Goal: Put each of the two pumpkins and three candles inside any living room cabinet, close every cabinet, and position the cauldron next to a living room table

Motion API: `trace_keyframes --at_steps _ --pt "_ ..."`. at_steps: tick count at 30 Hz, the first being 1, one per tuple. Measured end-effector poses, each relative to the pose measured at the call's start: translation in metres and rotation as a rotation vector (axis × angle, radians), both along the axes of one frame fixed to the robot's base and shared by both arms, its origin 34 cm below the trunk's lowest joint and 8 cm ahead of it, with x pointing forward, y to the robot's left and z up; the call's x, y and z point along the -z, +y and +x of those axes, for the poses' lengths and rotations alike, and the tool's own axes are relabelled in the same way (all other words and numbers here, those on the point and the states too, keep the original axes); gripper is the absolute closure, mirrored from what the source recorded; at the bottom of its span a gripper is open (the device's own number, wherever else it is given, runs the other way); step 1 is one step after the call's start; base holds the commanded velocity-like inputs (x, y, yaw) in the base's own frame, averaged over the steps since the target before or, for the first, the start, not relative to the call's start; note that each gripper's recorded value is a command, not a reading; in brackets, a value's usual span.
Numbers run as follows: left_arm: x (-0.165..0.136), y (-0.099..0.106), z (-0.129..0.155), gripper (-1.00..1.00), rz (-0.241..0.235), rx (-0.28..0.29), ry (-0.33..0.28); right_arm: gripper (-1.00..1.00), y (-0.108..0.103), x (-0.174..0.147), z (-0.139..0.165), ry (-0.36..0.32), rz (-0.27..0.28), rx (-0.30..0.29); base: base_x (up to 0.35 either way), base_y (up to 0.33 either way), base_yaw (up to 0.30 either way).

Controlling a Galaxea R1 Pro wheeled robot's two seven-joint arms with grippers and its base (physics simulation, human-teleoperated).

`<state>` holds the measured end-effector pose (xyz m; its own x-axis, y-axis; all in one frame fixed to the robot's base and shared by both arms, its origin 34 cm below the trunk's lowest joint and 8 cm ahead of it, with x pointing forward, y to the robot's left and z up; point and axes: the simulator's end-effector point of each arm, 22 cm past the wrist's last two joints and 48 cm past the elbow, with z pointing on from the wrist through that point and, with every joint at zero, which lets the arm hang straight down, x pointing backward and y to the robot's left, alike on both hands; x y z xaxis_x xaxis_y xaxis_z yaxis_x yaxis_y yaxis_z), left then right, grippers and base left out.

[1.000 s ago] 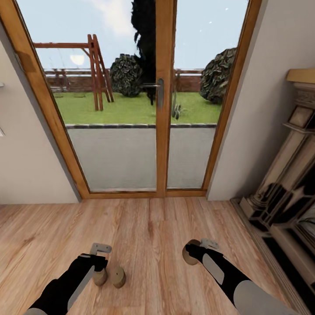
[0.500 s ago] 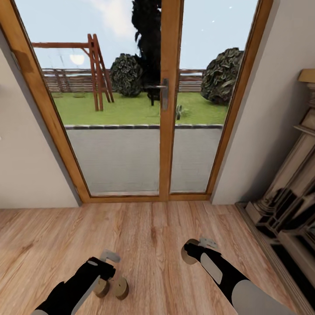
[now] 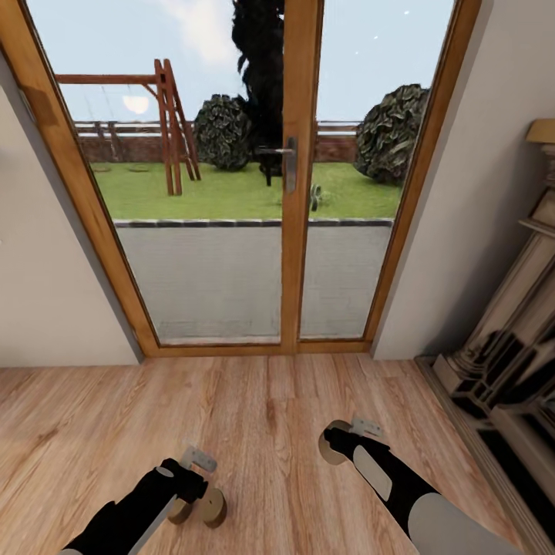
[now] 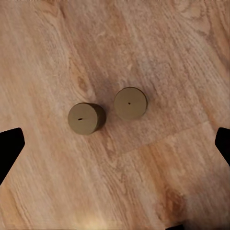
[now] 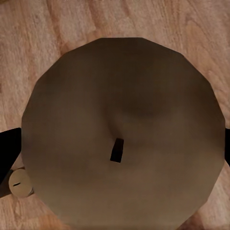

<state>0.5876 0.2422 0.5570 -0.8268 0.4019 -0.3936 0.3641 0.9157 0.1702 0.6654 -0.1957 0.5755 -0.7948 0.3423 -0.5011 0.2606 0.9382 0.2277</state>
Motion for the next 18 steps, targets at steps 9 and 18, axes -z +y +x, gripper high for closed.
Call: trace_keyframes --at_steps 9,18 --pt "0.012 -0.007 0.005 -1.00 -0.015 0.005 -0.032 1.00 0.027 -0.005 0.017 -0.069 0.037 -0.069 0.000 0.000 0.000" --pt "0.030 -0.002 0.007 -1.00 0.025 0.045 -0.063 1.00 0.087 -0.077 0.062 -0.249 0.153 -0.158 0.000 0.000 0.000"
